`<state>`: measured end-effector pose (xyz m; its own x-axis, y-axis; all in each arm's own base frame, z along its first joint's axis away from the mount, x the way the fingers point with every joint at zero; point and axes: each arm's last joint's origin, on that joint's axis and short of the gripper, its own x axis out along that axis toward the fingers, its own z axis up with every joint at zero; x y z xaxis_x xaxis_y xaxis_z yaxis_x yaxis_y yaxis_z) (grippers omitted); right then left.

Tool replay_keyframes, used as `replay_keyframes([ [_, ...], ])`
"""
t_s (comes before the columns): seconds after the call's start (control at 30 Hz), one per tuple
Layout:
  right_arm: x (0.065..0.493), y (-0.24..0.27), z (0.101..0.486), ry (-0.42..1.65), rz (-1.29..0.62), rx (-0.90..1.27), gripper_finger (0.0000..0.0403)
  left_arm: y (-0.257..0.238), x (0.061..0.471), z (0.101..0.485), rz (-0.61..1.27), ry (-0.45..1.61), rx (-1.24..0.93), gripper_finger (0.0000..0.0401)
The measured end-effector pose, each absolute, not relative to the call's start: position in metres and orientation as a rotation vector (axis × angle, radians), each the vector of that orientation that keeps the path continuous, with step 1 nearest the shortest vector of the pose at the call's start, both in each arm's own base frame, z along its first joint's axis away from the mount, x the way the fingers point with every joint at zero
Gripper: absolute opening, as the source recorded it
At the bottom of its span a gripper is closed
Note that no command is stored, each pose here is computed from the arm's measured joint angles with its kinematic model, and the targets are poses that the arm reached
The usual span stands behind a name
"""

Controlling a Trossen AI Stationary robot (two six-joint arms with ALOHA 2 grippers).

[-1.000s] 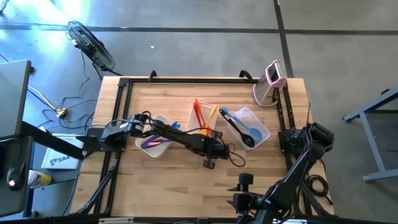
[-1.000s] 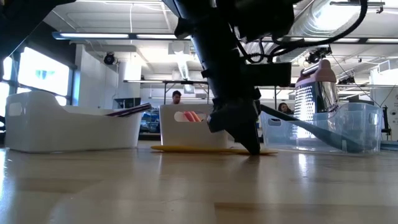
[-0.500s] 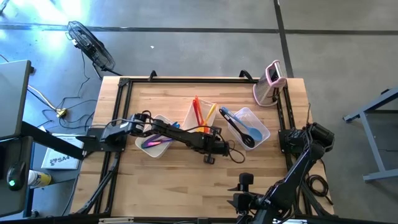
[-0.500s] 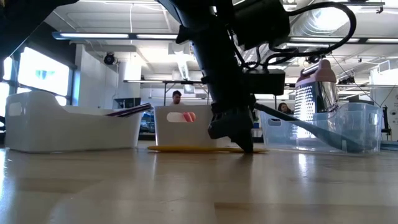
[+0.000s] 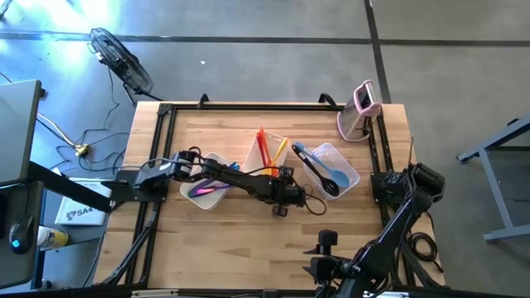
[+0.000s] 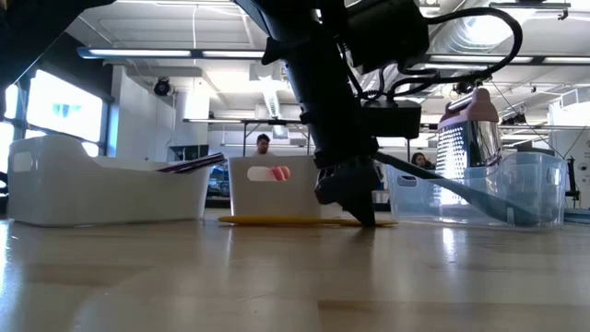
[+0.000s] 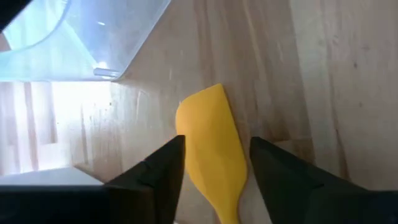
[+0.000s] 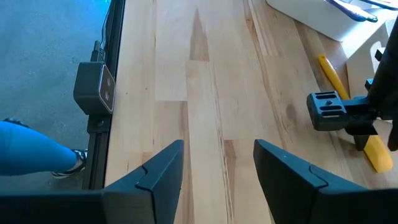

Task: Pick & Place Kitchen Items
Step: Put the yellow spatula into the right white bin

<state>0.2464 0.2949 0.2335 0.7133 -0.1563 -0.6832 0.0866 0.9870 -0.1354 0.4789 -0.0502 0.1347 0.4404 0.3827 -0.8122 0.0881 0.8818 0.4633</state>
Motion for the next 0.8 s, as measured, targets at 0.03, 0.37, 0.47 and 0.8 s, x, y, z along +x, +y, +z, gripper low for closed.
replay_keyframes([
  [0.03, 0.246, 0.295, 0.234, 0.765, -0.135, -0.096, 0.0188, -0.050, 0.479, 0.135, 0.197, 1.110, 0.485, 0.0187],
  [0.37, 0.247, 0.295, 0.234, 0.761, -0.133, -0.091, 0.0188, -0.035, 0.479, 0.134, 0.129, 1.137, 0.268, 0.0207],
  [0.47, 0.247, 0.295, 0.234, 0.761, -0.133, -0.092, 0.0188, -0.026, 0.477, 0.133, 0.127, 1.164, 0.174, 0.0207],
  [0.8, 0.247, 0.295, 0.234, 0.761, -0.132, -0.094, 0.0188, -0.017, 0.476, 0.131, 0.100, 1.182, 0.079, 0.0207],
])
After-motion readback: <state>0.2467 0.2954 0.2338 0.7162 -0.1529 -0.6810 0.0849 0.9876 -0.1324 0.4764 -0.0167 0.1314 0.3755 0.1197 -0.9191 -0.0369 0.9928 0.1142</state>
